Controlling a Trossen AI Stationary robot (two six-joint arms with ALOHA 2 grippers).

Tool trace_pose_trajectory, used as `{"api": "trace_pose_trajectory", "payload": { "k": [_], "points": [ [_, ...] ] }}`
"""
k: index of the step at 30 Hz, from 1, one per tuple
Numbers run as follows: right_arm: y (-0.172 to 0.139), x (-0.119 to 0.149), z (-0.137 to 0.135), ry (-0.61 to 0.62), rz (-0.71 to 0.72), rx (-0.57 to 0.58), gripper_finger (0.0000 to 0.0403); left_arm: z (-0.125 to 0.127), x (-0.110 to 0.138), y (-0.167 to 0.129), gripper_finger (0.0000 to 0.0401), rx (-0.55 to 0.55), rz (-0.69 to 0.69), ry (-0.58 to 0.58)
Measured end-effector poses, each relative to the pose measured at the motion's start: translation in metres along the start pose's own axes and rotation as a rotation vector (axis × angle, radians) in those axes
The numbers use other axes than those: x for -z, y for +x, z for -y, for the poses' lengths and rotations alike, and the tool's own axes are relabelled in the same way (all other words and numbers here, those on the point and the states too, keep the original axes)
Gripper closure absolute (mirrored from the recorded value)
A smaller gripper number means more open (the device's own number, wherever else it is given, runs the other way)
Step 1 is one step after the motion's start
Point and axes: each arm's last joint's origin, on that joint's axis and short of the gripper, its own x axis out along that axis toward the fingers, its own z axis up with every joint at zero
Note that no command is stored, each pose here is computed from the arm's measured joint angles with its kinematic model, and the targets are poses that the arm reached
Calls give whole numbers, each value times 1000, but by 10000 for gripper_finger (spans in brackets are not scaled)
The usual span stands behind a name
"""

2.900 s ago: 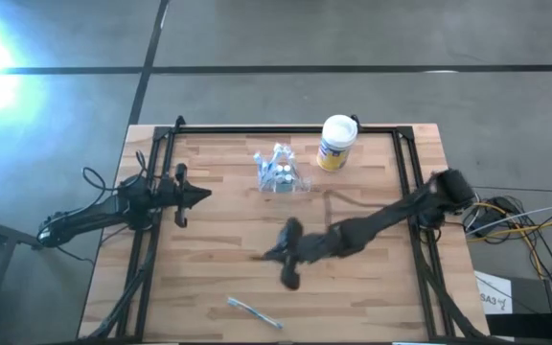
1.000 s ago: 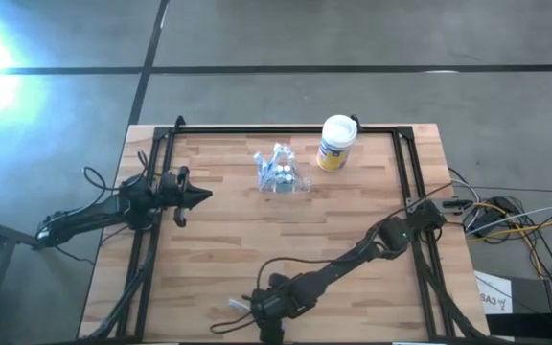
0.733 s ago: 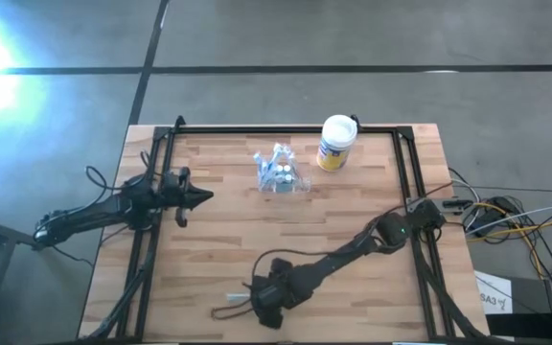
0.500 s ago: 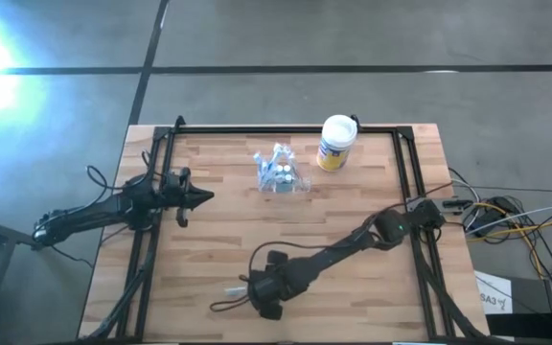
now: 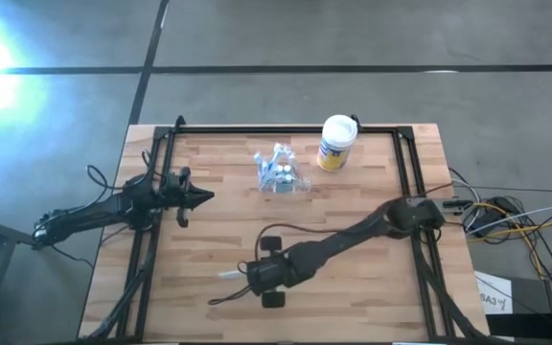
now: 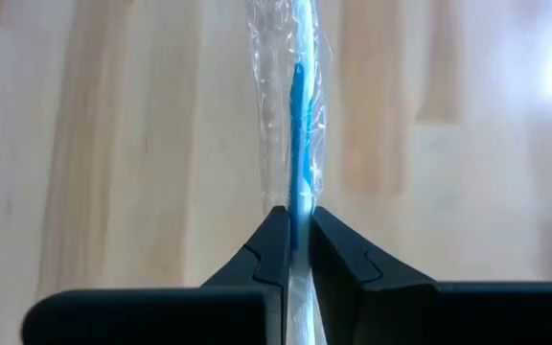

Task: Pick & Place toothbrushing station
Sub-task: Put the blue toothbrush into the transparent organizer

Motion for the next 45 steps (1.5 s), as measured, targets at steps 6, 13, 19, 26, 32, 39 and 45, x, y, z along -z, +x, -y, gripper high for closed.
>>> {"api": "trace_pose_trajectory", "payload": {
  "k": [6,13,19,26,32,39,45],
  "points": [
    [-43,-11,4,-52,108,60,383,0,0,0,391,0,3,26],
    [-120,-15,17,-109,287,87,384,-1,1,1,391,-6,-17,-11],
    [-176,6,43,-139,515,96,385,-1,3,1,391,-8,-31,34],
    [-187,76,84,-131,739,99,385,-1,3,2,391,-8,-38,51],
    [-165,143,106,-93,937,88,384,1,3,2,391,59,-48,63],
    [-150,212,129,-125,1122,94,381,0,3,3,391,22,-48,87],
    [-148,257,145,-123,1207,35,380,0,3,3,391,18,-45,91]
  ]
}}
